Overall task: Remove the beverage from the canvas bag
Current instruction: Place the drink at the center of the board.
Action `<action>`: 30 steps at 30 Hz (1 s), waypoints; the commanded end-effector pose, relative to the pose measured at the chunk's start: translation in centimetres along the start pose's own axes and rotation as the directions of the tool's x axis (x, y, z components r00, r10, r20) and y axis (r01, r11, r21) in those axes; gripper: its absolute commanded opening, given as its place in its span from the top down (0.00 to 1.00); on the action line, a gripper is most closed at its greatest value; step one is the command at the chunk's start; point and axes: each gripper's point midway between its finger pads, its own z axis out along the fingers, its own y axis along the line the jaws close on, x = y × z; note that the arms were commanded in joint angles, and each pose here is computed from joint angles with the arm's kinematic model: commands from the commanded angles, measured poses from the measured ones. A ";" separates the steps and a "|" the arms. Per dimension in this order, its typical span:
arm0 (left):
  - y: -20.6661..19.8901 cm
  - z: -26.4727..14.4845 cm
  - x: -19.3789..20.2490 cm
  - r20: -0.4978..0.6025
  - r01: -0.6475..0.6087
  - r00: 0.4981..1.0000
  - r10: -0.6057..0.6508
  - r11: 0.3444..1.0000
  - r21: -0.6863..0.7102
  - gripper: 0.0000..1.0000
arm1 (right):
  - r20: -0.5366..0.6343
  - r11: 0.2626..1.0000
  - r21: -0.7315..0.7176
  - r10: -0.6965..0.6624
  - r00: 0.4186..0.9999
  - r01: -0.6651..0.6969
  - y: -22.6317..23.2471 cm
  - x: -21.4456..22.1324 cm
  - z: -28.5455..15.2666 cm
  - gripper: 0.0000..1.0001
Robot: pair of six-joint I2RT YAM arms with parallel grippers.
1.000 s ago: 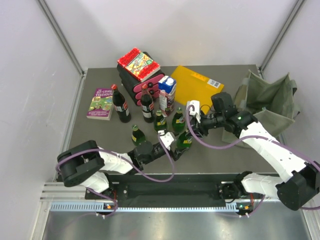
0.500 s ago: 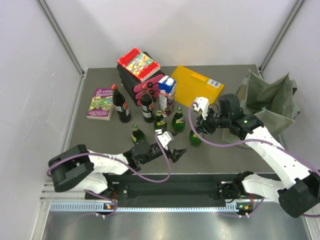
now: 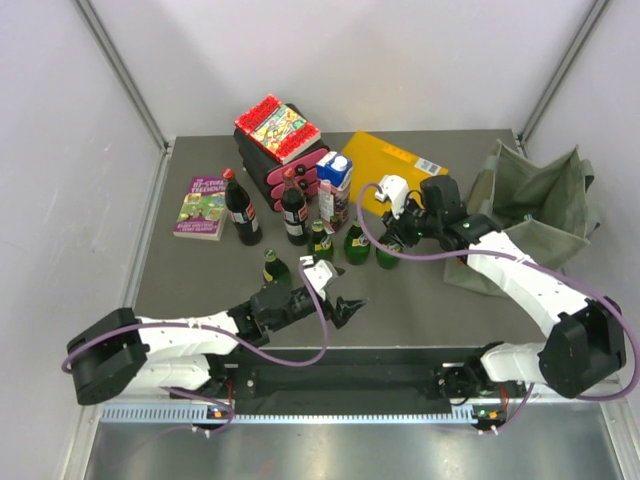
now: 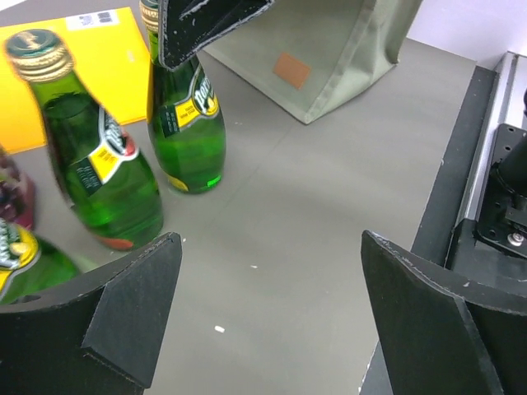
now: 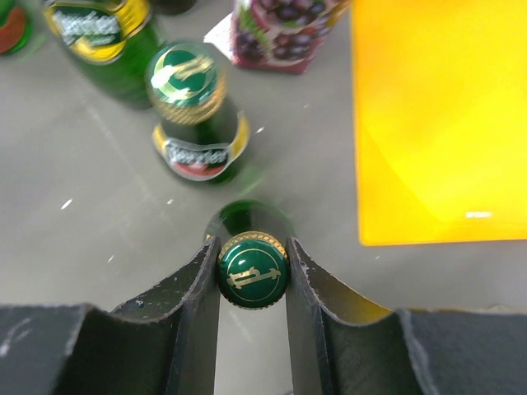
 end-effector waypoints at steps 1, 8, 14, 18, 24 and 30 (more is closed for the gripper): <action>0.7 -0.5 -2.0 0.024 0.036 0.999 -0.034 0.998 -0.049 0.06 | 0.186 0.986 0.163 -0.070 0.980 0.040 -4.3 -6.9 -1.0 1.00; 1.4 -0.8 -5.8 0.048 0.092 0.995 -0.087 0.989 -0.117 0.05 | 0.173 0.985 0.169 -0.050 0.984 0.021 -5.0 -6.7 0.1 0.92; 1.3 0.2 -9.5 0.043 0.119 0.993 -0.114 0.985 -0.128 0.02 | 0.171 0.986 0.164 -0.058 0.984 0.029 -5.0 -6.4 -0.5 0.47; 1.3 1.1 -11.9 0.038 0.150 0.989 -0.146 0.980 -0.129 0.01 | 0.200 0.985 0.169 -0.066 0.978 0.031 -5.2 -7.8 -2.4 0.24; 0.5 2.9 -16.2 0.049 0.231 0.972 -0.228 0.971 -0.061 0.01 | 0.291 0.986 0.130 -0.140 0.947 0.106 -4.9 -12.0 -8.5 0.08; -0.8 6.5 -18.9 0.012 0.364 0.931 -0.365 0.930 0.045 0.01 | 0.285 0.956 0.292 -0.105 0.953 0.018 -8.7 -12.8 -16.2 0.04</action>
